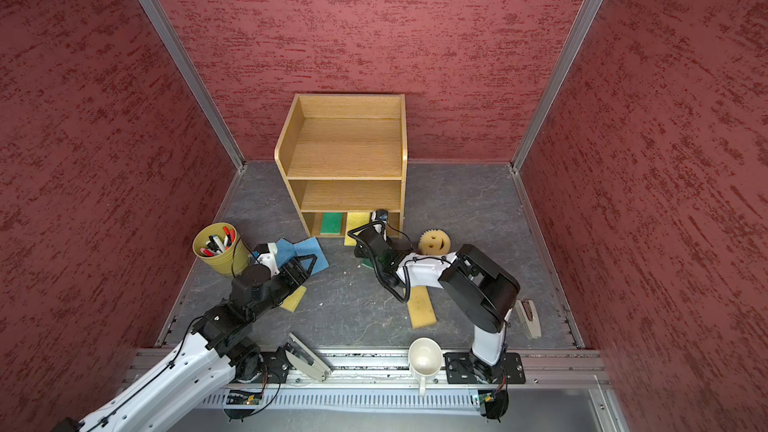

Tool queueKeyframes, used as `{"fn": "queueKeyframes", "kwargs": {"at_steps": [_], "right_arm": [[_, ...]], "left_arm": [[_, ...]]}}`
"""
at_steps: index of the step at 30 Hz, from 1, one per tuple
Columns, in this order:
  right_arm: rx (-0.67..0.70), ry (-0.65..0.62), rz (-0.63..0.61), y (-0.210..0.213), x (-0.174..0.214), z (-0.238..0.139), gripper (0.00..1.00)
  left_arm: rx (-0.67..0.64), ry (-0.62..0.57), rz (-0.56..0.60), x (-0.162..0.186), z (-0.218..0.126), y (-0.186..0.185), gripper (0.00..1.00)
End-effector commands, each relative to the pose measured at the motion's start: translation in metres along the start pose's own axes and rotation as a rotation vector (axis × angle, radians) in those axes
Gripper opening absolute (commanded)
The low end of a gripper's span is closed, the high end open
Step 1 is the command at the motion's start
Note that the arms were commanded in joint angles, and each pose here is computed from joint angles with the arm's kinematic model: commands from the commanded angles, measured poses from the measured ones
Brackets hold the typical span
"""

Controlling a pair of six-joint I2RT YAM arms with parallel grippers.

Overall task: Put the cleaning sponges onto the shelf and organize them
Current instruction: 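Carry the yellow sponge into the bottom shelf beside the green sponge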

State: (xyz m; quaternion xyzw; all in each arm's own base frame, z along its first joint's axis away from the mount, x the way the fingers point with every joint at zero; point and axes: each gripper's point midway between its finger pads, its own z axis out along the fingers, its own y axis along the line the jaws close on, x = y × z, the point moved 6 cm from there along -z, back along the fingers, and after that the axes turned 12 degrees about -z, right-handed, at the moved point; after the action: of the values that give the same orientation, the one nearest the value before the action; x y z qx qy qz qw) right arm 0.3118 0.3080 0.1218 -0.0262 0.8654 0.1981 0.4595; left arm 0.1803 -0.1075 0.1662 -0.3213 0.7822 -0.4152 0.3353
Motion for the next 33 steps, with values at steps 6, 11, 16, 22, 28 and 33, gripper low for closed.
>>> {"fn": "queueKeyframes", "kwargs": {"at_steps": [6, 11, 16, 22, 28, 33], "right_arm": [[0.055, -0.122, 0.044, 0.005, -0.02, 0.017, 0.0], [0.091, -0.132, 0.025, 0.006, -0.021, 0.028, 0.0], [0.128, -0.109, 0.009, 0.004, -0.015, 0.037, 0.09], [0.152, -0.092, 0.023, -0.005, -0.009, 0.038, 0.17], [0.149, -0.094, 0.03, -0.012, -0.012, 0.024, 0.2], [0.056, -0.075, 0.044, -0.009, -0.014, 0.002, 0.19]], "left_arm": [[-0.033, -0.01, -0.002, 0.0, 0.002, 0.012, 0.79], [-0.029, -0.01, -0.003, -0.001, 0.002, 0.012, 0.79], [-0.034, -0.004, -0.013, 0.0, 0.002, 0.013, 0.79], [-0.03, -0.005, -0.018, -0.001, 0.002, 0.012, 0.8], [-0.025, -0.005, -0.017, -0.001, 0.002, 0.009, 0.8], [-0.028, -0.011, -0.016, -0.003, 0.002, 0.009, 0.8]]}}
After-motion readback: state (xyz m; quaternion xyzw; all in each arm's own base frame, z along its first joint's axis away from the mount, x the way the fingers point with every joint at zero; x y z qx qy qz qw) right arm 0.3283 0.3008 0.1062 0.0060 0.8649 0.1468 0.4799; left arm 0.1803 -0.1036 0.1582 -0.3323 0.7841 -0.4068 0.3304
